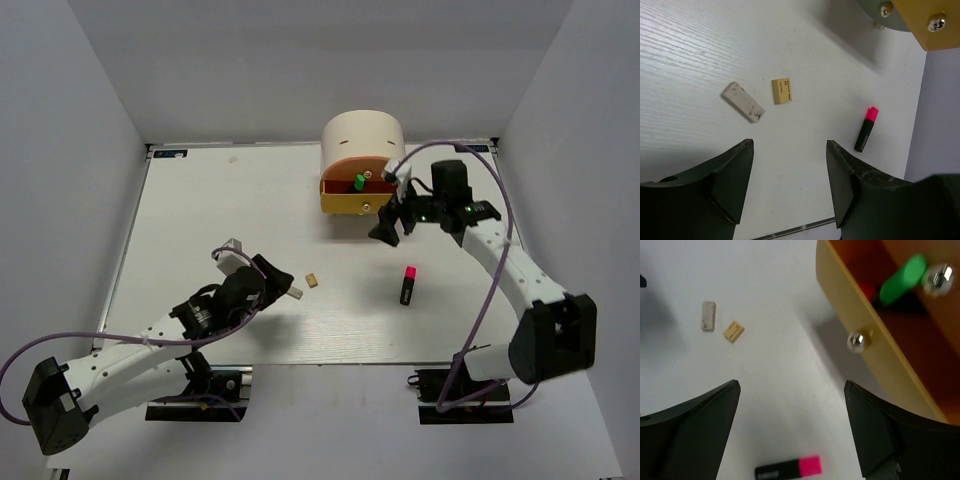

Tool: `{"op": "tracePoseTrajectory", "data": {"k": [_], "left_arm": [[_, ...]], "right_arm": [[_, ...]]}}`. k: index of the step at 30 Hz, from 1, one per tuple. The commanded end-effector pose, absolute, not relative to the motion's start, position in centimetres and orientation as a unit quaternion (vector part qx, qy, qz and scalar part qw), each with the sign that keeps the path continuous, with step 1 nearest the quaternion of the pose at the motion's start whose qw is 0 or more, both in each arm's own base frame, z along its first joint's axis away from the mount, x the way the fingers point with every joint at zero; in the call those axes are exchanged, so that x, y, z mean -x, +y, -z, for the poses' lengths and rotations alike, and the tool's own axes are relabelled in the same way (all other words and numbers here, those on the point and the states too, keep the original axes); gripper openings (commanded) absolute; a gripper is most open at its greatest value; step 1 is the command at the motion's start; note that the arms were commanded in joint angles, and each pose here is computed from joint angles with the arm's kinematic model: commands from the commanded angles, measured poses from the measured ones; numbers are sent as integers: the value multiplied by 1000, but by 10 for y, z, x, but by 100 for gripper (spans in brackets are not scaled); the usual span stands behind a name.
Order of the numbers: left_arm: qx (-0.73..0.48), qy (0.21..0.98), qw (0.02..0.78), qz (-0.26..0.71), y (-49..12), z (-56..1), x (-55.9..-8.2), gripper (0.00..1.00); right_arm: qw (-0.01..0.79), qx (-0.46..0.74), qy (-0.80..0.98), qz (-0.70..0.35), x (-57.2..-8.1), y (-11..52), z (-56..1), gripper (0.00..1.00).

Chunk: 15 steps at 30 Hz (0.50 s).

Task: Sort the stationery into containers
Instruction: Pick up the pen from the center of the board.

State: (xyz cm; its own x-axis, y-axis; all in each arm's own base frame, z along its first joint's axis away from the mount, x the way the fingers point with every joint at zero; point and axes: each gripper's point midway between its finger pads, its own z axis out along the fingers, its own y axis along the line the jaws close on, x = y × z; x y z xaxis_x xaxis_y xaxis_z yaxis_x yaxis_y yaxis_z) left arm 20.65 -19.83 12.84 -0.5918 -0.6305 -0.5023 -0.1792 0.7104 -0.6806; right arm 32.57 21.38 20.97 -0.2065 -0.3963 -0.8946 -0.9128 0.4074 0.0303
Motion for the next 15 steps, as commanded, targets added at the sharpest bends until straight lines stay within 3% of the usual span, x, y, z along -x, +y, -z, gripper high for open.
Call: {"op": "tracePoseTrajectory", "data": {"k": [1,4,6,9,10,12,14,15], "left_arm": [[243,838,384,303,-203,-130,-209,70],[241,837,382,310,-209,-130,-211,70],[230,840,381,311,-213,-129,-212,70],[217,846,377,309,-218,-126,-212,70],[215,845,376,315,-220,-128,-212,70],[204,849,367,320,-227,-125,-211,70],[198,850,364,324,-231,-125,-211,71],[192,853,362,324,-233,-122,-211,71]], "right_arm": [[417,413,766,-263,-298,185,-202,90],[365,387,805,-262,-271,167,-172,90],[328,355,835,-262,-260,159,-152,68],[277,303,879,-241,-245,141,-125,23],[266,288,894,-215,-243,131,-113,16],[236,244,919,-202,-239,123,-101,17],[192,205,943,-179,-232,114,-86,25],[168,197,950,-177,-230,112,-77,35]]}}
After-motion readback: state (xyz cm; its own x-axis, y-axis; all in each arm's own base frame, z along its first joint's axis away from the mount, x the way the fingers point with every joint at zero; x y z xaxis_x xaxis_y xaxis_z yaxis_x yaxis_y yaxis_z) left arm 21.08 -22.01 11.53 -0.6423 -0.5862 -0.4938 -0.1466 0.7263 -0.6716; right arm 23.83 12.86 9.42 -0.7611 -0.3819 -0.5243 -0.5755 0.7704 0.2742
